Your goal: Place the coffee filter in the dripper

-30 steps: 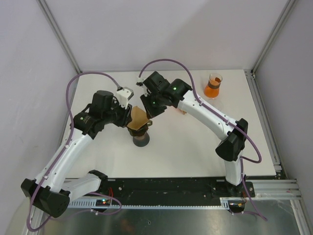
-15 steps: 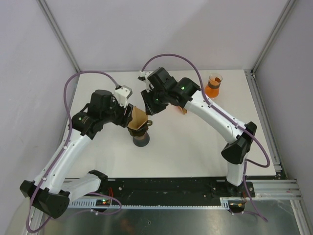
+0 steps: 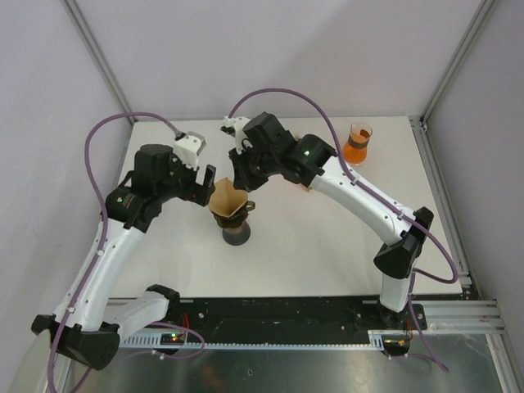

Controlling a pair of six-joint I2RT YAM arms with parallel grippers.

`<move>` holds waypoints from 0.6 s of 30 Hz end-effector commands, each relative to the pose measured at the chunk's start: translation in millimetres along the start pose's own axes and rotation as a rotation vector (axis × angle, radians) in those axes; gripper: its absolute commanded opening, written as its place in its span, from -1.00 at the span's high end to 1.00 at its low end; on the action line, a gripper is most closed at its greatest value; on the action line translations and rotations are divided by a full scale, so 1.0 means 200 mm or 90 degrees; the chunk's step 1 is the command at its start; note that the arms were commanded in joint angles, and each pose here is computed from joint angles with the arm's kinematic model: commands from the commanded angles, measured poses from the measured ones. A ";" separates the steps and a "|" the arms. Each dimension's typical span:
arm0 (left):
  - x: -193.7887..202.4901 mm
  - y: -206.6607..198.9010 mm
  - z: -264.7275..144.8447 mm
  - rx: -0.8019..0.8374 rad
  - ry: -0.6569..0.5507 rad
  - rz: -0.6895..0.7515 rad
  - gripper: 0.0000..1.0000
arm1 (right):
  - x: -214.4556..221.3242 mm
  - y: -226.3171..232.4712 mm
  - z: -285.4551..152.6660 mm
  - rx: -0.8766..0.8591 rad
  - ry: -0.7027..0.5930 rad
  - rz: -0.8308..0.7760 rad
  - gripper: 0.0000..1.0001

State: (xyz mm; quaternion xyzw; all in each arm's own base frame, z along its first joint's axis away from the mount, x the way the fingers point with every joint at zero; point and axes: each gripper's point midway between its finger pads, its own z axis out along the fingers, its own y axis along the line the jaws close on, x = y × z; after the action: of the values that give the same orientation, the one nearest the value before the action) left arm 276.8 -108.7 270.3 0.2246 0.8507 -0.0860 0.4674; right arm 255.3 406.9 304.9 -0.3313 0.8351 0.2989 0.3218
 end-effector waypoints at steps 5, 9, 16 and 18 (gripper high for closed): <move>-0.05 0.35 -0.11 -0.122 -0.047 -0.087 -0.99 | 0.04 0.04 0.18 0.000 0.042 -0.051 1.00; 0.01 0.44 -0.11 -0.140 -0.039 -0.121 -0.99 | 0.12 -0.02 0.28 0.041 0.094 -0.064 1.00; 0.11 0.54 -0.09 -0.175 -0.023 -0.144 -0.99 | 0.27 -0.08 0.41 0.074 0.173 -0.097 1.00; 0.12 0.55 -0.09 -0.177 -0.021 -0.148 -0.99 | 0.30 -0.07 0.44 0.070 0.185 -0.113 1.00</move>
State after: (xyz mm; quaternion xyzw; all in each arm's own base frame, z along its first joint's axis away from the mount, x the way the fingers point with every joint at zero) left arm 299.0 -1.8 260.4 0.0603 0.8778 -0.0203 0.4748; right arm 264.2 438.9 196.3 -0.3980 0.8673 0.1897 0.2311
